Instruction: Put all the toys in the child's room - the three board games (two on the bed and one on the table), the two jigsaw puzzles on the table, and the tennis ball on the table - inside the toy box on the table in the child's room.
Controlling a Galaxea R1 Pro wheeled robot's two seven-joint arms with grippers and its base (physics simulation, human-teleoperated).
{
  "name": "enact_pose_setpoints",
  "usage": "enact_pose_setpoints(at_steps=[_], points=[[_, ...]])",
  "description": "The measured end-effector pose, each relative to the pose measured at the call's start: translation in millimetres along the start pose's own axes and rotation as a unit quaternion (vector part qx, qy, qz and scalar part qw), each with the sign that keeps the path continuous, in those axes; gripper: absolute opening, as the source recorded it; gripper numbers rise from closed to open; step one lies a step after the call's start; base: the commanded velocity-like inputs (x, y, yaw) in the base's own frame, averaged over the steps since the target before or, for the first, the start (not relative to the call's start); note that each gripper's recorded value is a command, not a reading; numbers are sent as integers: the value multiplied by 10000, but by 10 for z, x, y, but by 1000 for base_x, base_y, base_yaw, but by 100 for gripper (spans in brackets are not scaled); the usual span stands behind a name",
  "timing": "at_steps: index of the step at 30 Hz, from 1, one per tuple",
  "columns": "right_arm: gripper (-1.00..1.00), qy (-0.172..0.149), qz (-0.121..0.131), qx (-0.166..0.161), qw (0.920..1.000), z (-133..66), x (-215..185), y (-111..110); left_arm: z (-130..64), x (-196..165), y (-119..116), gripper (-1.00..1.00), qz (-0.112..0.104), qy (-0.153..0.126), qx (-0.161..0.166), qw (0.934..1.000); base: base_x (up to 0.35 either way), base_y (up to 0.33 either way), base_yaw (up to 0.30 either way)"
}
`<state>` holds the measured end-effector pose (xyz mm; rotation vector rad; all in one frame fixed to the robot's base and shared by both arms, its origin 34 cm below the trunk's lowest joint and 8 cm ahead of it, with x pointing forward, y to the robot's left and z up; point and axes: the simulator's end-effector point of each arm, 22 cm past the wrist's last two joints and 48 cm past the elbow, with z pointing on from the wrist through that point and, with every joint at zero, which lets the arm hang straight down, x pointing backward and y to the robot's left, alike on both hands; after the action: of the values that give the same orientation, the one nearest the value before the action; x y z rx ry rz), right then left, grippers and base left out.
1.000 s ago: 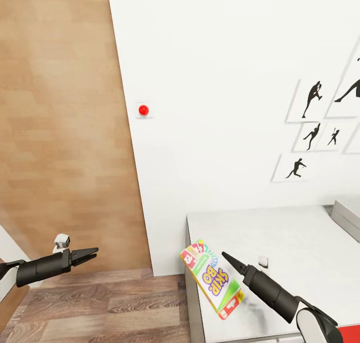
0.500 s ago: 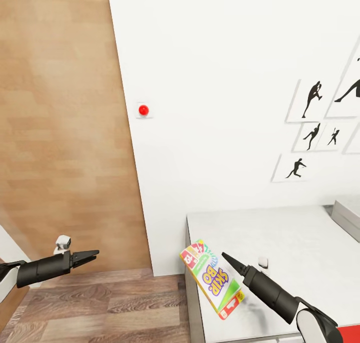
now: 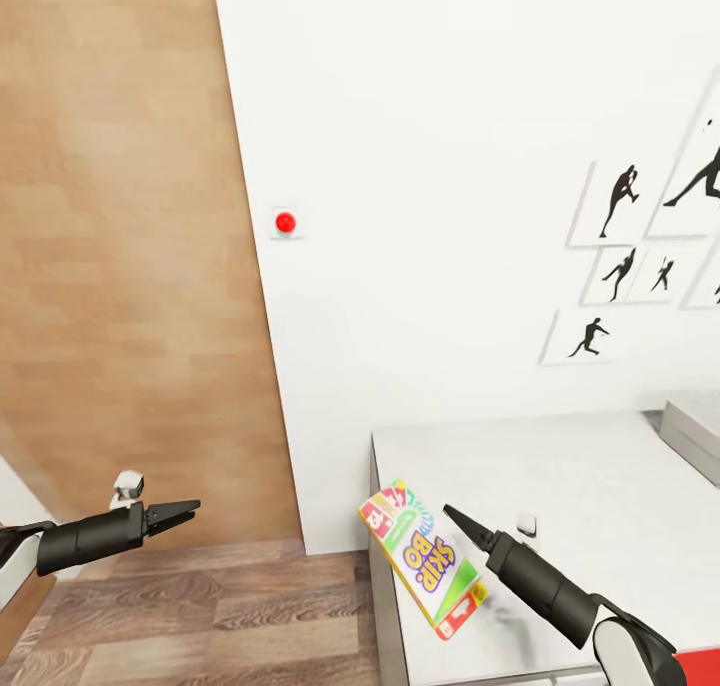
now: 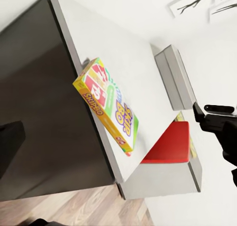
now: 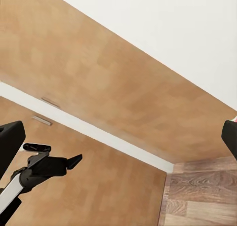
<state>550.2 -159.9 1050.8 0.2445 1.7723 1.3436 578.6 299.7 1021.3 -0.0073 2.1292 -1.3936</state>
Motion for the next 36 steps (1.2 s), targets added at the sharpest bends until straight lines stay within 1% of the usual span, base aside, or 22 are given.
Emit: enact_pose_setpoints(at_steps=[6, 10, 18, 24, 36], points=[[100, -10, -33, -259, 9997, -14, -6, 136, -11, -19, -35, 100, 36, -20, 14, 10000, 0, 0, -108], [100, -20, -57, -367, 9993, -24, -17, 195, -17, -26, -57, 100, 57, -31, 25, 10000, -26, 6, -145], [100, -167, -99, -322, 9993, -104, -132, 168, -34, -54, -104, 100, 110, -56, 43, 9999, -88, 154, -188], [100, -215, -117, -310, 9992, -133, -171, 169, -47, -67, -133, 100, 141, -73, 51, 9999, -38, 188, -190], [100, -237, -138, -286, 9992, -139, -184, 165, -47, -73, -150, 100, 154, -83, 63, 9998, -5, 31, -81]])
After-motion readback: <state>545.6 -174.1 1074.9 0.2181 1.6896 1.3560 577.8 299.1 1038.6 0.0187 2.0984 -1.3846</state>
